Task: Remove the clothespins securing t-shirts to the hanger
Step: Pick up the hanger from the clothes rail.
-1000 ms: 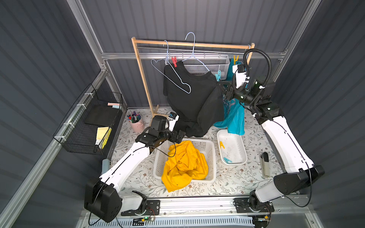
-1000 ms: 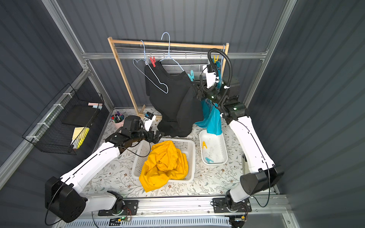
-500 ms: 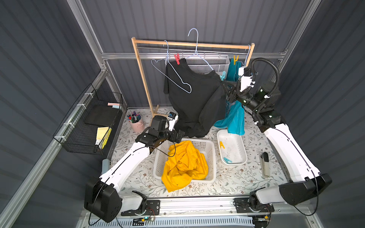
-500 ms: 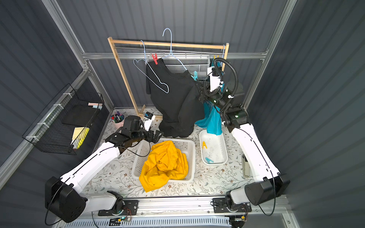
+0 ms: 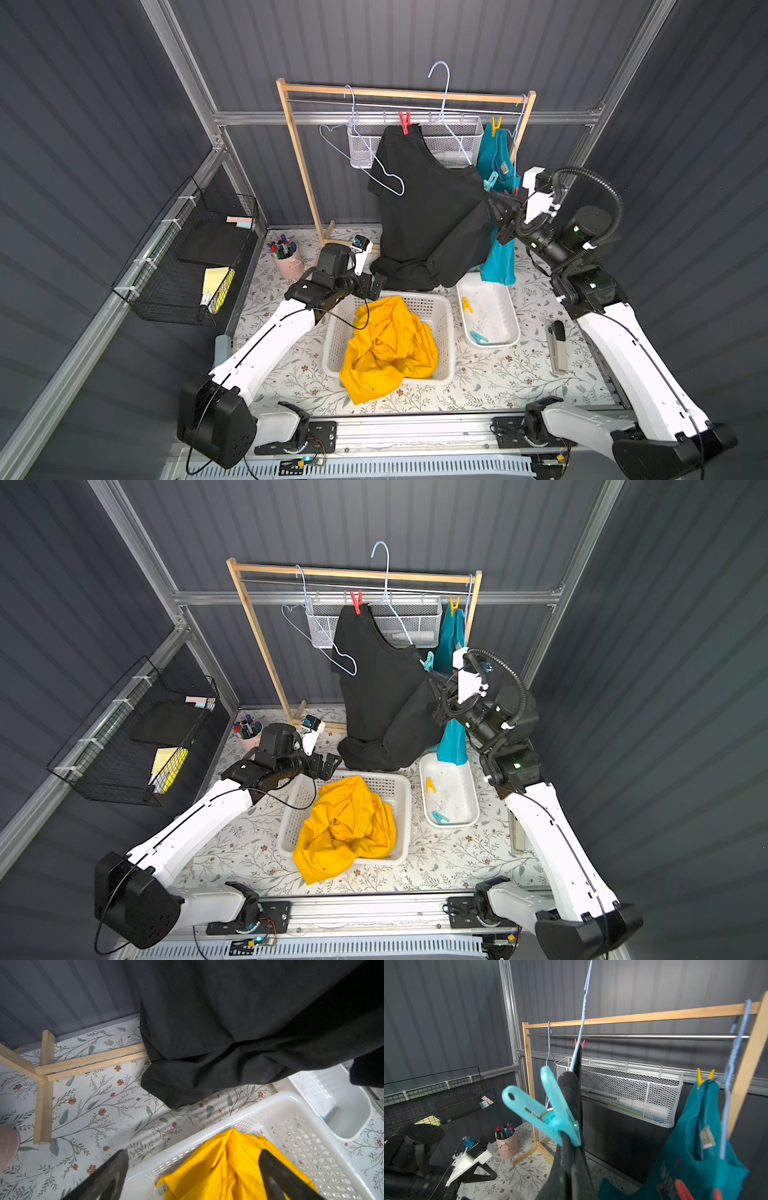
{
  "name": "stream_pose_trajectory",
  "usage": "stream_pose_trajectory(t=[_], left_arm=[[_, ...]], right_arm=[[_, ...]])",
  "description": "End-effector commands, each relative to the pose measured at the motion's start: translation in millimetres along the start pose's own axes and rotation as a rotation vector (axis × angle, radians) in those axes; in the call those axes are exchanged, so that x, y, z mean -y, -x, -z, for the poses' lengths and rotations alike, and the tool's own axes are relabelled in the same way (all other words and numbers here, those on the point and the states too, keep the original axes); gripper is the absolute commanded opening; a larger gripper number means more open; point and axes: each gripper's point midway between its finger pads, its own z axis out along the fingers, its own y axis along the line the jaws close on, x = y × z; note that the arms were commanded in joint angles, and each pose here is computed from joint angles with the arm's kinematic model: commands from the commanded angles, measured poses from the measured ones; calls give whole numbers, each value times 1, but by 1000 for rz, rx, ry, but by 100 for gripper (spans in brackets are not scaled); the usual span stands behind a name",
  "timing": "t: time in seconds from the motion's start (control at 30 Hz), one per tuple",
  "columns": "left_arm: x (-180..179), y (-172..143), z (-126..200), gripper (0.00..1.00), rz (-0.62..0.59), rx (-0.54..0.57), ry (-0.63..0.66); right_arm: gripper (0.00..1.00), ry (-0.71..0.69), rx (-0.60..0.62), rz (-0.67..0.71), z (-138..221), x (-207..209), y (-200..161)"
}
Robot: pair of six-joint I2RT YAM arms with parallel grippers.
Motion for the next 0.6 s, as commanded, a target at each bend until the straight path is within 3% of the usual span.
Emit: stream_pose_trajectory(t=[0.0, 0.23, 0.57], left_arm=[[-5, -1, 3, 100, 16, -6, 26], [-10, -5, -1, 100, 16, -20, 51], [-15, -14, -12, 100, 23, -57, 73]], right_arm=[[0, -9, 120, 87, 30, -11, 40], [0, -34, 163, 108, 73, -23, 49], [0, -84, 309, 111, 119, -33, 91]])
